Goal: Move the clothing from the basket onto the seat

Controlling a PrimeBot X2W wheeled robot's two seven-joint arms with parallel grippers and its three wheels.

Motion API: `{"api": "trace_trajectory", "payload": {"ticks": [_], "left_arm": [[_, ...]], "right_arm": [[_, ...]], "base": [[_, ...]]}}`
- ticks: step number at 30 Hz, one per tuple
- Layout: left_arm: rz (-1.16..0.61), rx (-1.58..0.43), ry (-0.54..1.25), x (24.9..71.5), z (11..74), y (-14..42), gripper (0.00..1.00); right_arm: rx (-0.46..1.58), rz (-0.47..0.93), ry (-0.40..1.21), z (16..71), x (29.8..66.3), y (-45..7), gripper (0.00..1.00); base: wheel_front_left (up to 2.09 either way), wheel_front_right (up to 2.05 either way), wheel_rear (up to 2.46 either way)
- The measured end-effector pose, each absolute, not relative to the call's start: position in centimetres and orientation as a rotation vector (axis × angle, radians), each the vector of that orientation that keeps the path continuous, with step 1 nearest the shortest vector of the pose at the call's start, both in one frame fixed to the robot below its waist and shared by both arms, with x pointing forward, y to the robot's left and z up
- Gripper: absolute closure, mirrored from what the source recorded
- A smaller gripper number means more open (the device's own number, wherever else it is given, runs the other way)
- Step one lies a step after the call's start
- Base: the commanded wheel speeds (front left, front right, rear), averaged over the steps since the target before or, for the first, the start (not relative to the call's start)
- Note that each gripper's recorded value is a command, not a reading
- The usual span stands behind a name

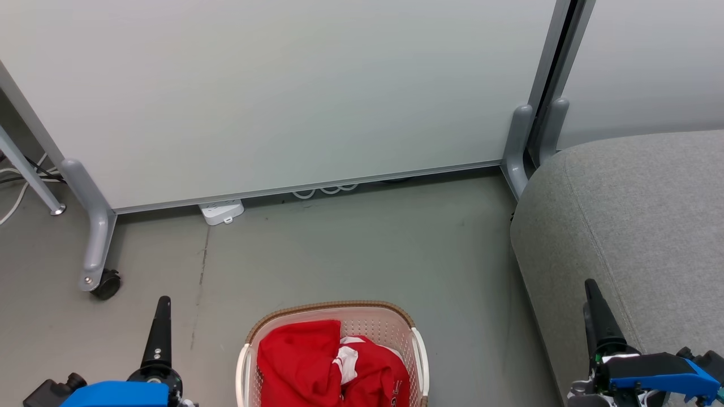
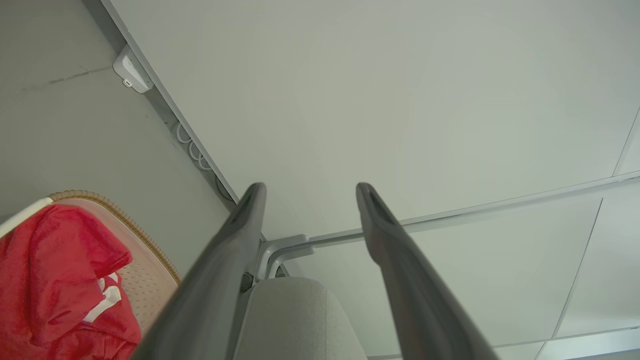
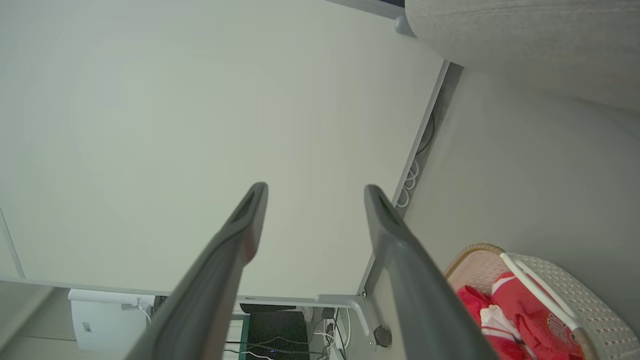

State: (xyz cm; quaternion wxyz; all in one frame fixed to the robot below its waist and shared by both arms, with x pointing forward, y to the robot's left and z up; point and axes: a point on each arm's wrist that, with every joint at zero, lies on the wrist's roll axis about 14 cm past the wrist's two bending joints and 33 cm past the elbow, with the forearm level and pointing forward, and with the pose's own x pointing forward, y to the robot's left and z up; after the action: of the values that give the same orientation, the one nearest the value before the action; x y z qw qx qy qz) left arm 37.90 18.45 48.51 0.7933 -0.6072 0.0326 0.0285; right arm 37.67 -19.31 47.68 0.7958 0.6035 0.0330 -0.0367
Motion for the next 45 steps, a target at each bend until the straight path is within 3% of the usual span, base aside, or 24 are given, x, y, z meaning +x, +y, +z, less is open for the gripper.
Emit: {"api": "trace_trajectory", "payload": {"ticks": [19,45], "left_arm": [[0.009,-0.887,0.054,38.1,49.6,17.1,0.0],[-0.034,-0.554,0.017,37.8,50.0,16.2,0.0]], "right_arm": [[0.909,-0.034,0.059,48.5,37.9,-18.7,0.0],[0.576,0.041,0.025,49.9,38.0,-17.3,0.0]], "base": [[0.0,0.0,0.0],[0.0,0.0,0.0]]}}
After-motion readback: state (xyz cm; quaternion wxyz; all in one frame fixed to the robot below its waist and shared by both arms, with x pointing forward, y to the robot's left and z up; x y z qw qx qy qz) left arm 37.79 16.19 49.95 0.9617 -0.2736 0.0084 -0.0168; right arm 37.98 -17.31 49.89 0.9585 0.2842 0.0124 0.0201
